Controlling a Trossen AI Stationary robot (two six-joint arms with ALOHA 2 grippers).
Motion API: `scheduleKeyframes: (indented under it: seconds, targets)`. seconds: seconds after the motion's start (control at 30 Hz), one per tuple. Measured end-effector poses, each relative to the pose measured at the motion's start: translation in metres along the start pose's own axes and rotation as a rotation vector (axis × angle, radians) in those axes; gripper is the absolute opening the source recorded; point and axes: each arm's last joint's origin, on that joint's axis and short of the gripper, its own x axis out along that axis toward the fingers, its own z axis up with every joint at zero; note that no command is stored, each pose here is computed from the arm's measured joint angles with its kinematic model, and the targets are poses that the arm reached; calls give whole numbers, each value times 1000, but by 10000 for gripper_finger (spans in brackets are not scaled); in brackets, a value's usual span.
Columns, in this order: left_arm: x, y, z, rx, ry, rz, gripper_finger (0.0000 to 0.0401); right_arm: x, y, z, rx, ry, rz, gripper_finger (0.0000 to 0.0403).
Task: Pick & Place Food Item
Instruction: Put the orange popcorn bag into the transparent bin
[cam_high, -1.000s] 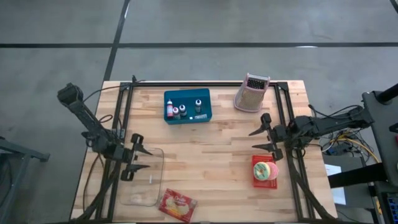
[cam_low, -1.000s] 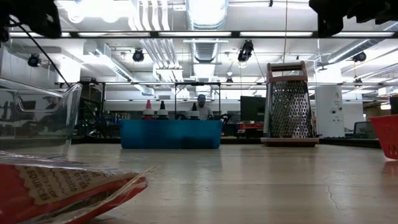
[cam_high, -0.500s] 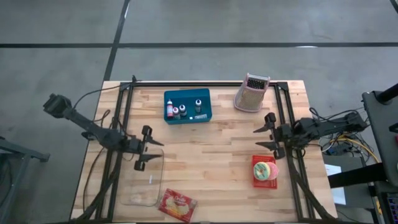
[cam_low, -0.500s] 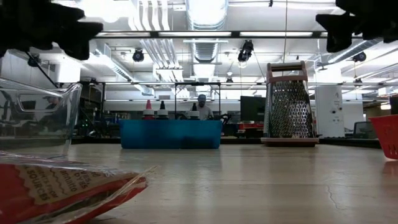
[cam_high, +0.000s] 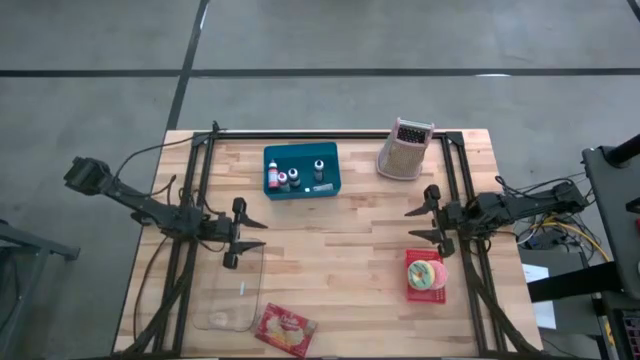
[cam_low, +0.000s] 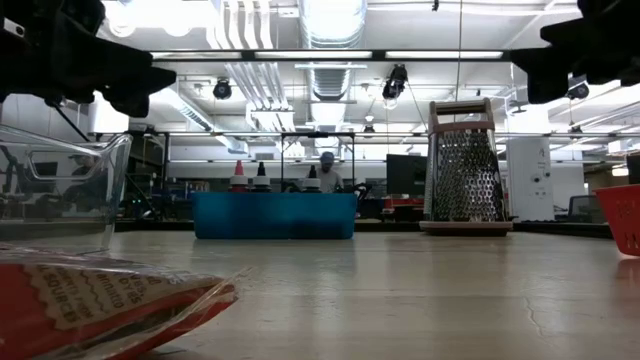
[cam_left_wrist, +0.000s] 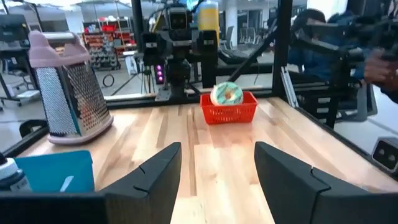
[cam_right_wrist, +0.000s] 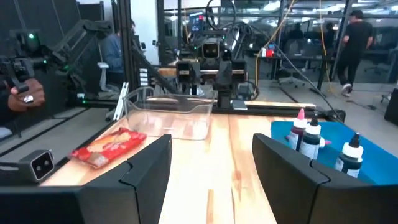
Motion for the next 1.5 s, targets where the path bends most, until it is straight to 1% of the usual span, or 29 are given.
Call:
scheduleKeyframes:
  seconds: [0.13, 0.27, 0.4, 0.6, 0.77, 0.93, 1.17, 1.3, 1.4, 1.5]
  targets:
    - [0, 0, -1, -13, 10, 0, 207, 0, -1, -2, -1, -2, -43, 219]
    - [0, 0, -1, -16, 11, 0, 207, 1, -2, -9, -25, -58, -59, 219]
    - [0, 0, -2, -21, 13, 0, 207, 0, -3, -17, -5, -1, -94, 219]
    - [0, 0, -5, -44, 44, 2, 207, -3, -3, -23, 21, 55, -95, 219]
    - [4, -1, -5, -51, 105, 3, 207, -5, -4, -22, 26, 42, -94, 219]
    - [10, -3, -2, -41, 186, -2, 206, -7, -4, -25, 30, 63, -95, 219]
    - [27, -9, 9, -34, 287, -42, 206, -7, -4, -24, 34, 59, -95, 219]
    - [42, -15, 18, -27, 360, -106, 206, -7, -4, -24, 34, 59, -95, 219]
    - [57, -21, 28, -32, 417, -176, 206, -7, -4, -24, 36, 59, -95, 219]
    - [72, -28, 36, -55, 503, -260, 206, -7, -4, -24, 37, 59, -95, 219]
